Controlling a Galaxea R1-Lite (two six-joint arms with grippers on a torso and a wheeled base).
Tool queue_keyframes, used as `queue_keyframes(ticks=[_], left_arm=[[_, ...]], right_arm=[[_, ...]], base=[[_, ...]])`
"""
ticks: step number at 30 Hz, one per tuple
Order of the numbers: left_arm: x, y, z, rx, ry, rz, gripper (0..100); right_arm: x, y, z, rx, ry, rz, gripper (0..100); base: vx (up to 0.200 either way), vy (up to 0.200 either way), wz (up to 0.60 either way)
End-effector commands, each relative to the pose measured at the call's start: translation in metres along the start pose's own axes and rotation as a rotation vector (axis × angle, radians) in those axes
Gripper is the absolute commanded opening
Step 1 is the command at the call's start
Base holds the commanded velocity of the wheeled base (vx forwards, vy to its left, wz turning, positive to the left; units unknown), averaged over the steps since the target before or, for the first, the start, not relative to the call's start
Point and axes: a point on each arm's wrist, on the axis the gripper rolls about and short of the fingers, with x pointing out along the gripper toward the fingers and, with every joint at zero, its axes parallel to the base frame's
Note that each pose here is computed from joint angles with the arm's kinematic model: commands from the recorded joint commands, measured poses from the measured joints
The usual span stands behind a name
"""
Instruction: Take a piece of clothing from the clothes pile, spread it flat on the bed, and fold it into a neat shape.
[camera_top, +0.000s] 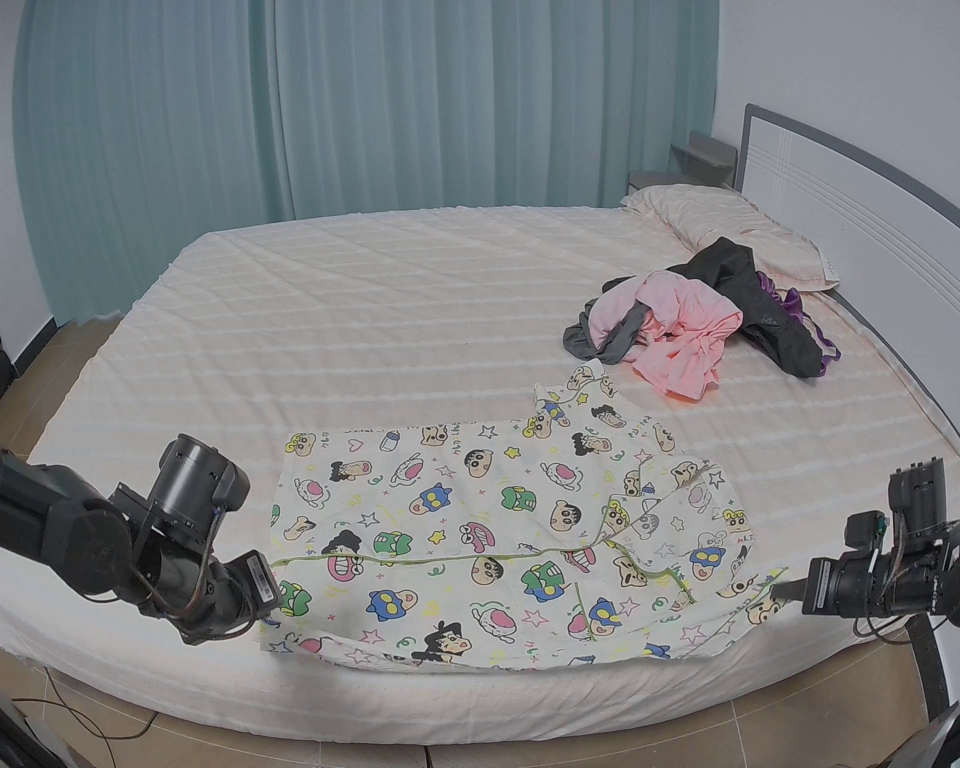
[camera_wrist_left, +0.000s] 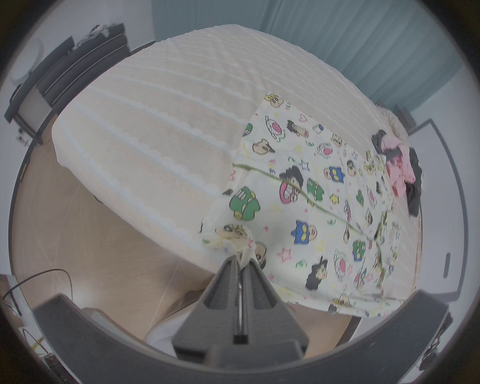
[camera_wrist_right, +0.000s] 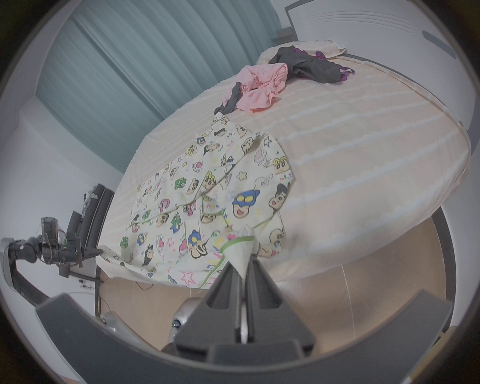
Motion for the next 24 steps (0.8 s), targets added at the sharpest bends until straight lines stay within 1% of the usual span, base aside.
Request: queue_keyframes(ticks=[1,2,3,4,7,14,16,19,21,24], left_arm=[[0.016,-0.004,0.019,-0.063,-0.003,0.012,0],[0.018,-0.005,0.025,-0.096,-0.010,0.014,0],[0.020,-0.006,0.035,-0.150,-0.028,0.010,0],[0.022,-0.006,0.038,-0.169,-0.035,0.007,0],[0.025,-0.004,0.044,-0.190,-0.047,0.003,0],[0.050,-0.013,0.054,-0.207,-0.053,0.004,0],[0.059,-0.020,0.063,-0.246,-0.058,-0.002,0],[0.068,-0.028,0.077,-0.294,-0.079,-0.016,0],[0.072,-0.030,0.085,-0.320,-0.089,-0.019,0],[0.080,-0.032,0.093,-0.338,-0.097,-0.020,0]], right_arm=[[0.018,0.001,0.014,0.030,0.017,-0.008,0],[0.022,0.001,0.020,0.048,0.011,-0.010,0],[0.030,-0.001,0.030,0.078,0.002,-0.017,0],[0.033,-0.001,0.033,0.084,0.001,-0.019,0],[0.041,-0.001,0.039,0.090,0.005,-0.024,0],[0.063,0.000,0.060,0.126,-0.021,-0.049,0],[0.070,0.003,0.070,0.148,-0.055,-0.048,0],[0.079,0.006,0.079,0.156,-0.091,-0.038,0],[0.087,0.008,0.081,0.158,-0.094,-0.043,0],[0.099,0.012,0.085,0.150,-0.095,-0.056,0]], base=[[0.000,0.000,0.00],[0.000,0.000,0.00],[0.000,0.000,0.00],[0.000,0.000,0.00],[0.000,0.000,0.00],[0.000,0.000,0.00],[0.000,0.000,0.00],[0.000,0.000,0.00],[0.000,0.000,0.00],[0.000,0.000,0.00]])
